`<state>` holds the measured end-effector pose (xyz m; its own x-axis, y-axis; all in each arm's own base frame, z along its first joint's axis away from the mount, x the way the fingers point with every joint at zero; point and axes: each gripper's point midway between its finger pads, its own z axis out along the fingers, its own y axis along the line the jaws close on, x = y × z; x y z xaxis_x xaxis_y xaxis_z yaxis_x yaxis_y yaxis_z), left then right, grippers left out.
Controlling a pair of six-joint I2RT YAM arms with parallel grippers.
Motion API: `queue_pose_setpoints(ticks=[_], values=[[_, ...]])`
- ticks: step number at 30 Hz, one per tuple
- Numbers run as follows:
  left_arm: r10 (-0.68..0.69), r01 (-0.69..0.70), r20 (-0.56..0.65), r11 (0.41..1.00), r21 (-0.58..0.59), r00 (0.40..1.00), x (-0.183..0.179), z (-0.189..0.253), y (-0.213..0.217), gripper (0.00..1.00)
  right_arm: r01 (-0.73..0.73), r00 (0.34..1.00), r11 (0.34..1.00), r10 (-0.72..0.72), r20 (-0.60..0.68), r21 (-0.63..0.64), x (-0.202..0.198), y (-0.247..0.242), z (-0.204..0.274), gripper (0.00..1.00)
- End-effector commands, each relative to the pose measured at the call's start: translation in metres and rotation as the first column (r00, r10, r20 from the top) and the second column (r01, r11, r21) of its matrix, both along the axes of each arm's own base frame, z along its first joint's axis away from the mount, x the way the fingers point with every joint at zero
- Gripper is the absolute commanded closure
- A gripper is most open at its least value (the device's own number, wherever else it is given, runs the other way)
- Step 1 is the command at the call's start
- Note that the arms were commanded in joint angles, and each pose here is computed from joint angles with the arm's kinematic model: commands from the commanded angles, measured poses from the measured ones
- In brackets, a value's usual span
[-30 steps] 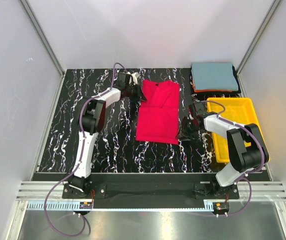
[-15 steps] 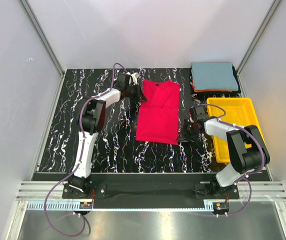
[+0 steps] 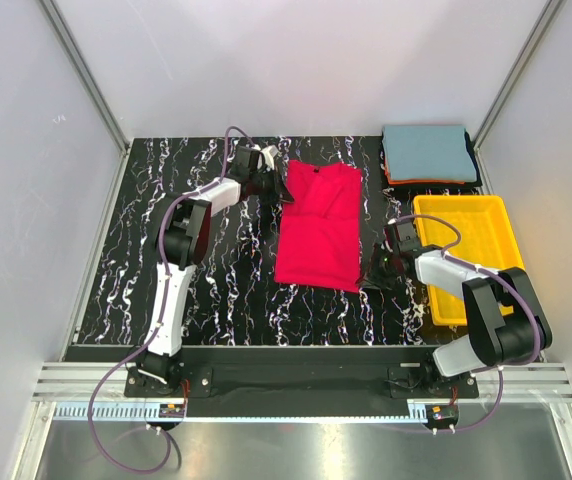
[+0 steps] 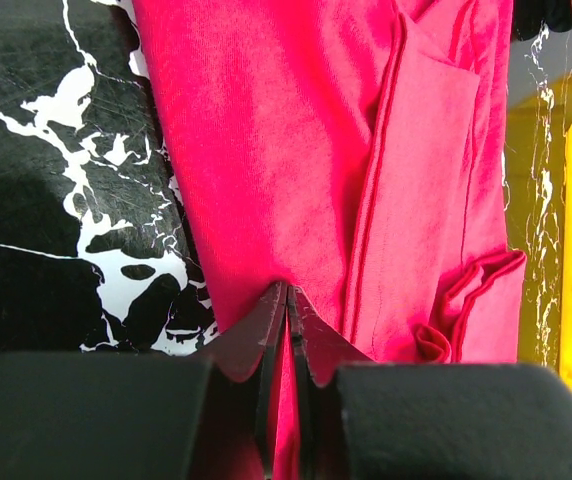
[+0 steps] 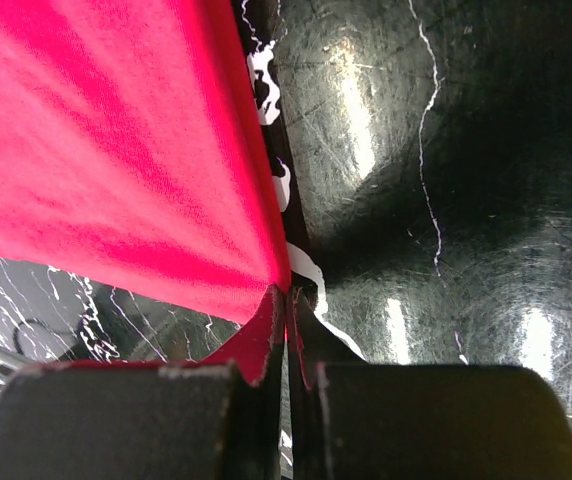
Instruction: Fold and stack the t-shirts
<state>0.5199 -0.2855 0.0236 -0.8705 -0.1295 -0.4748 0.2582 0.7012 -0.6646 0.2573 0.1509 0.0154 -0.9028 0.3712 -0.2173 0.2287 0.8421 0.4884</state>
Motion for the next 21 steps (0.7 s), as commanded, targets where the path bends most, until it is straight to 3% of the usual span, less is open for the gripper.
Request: queue_pose_setpoints(ticks=[1, 7, 12, 15, 17, 21], values=[[0.037, -0.035, -0.038, 0.998, 0.060, 0.999, -0.006, -0.012, 0.015, 0.89, 0.016, 1.000, 1.000, -0.016, 0.003, -0.010, -0.001, -0.003, -0.001, 1.00], [0.070, -0.065, -0.060, 0.995, 0.073, 0.996, -0.011, -0.013, 0.021, 0.89, 0.063, 0.998, 0.998, -0.063, 0.002, -0.004, -0.003, -0.005, -0.003, 1.00], [0.082, -0.076, -0.100, 0.995, 0.065, 0.992, -0.027, -0.010, 0.024, 0.90, 0.058, 0.998, 0.998, -0.058, 0.010, 0.002, -0.003, -0.004, 0.003, 0.94], [0.070, -0.067, -0.054, 0.996, 0.062, 0.996, -0.027, 0.010, 0.026, 0.82, 0.060, 0.998, 0.998, -0.060, -0.003, -0.007, -0.007, -0.006, 0.010, 0.85], [0.067, -0.066, -0.006, 0.997, 0.042, 0.998, -0.022, 0.036, 0.027, 0.66, 0.065, 0.998, 0.998, -0.065, -0.017, -0.017, -0.012, -0.009, 0.015, 0.81], [0.033, -0.033, 0.021, 0.999, -0.038, 0.999, -0.022, 0.083, 0.026, 0.60, 0.078, 0.997, 0.997, -0.078, 0.002, -0.018, -0.016, -0.011, 0.029, 0.70]])
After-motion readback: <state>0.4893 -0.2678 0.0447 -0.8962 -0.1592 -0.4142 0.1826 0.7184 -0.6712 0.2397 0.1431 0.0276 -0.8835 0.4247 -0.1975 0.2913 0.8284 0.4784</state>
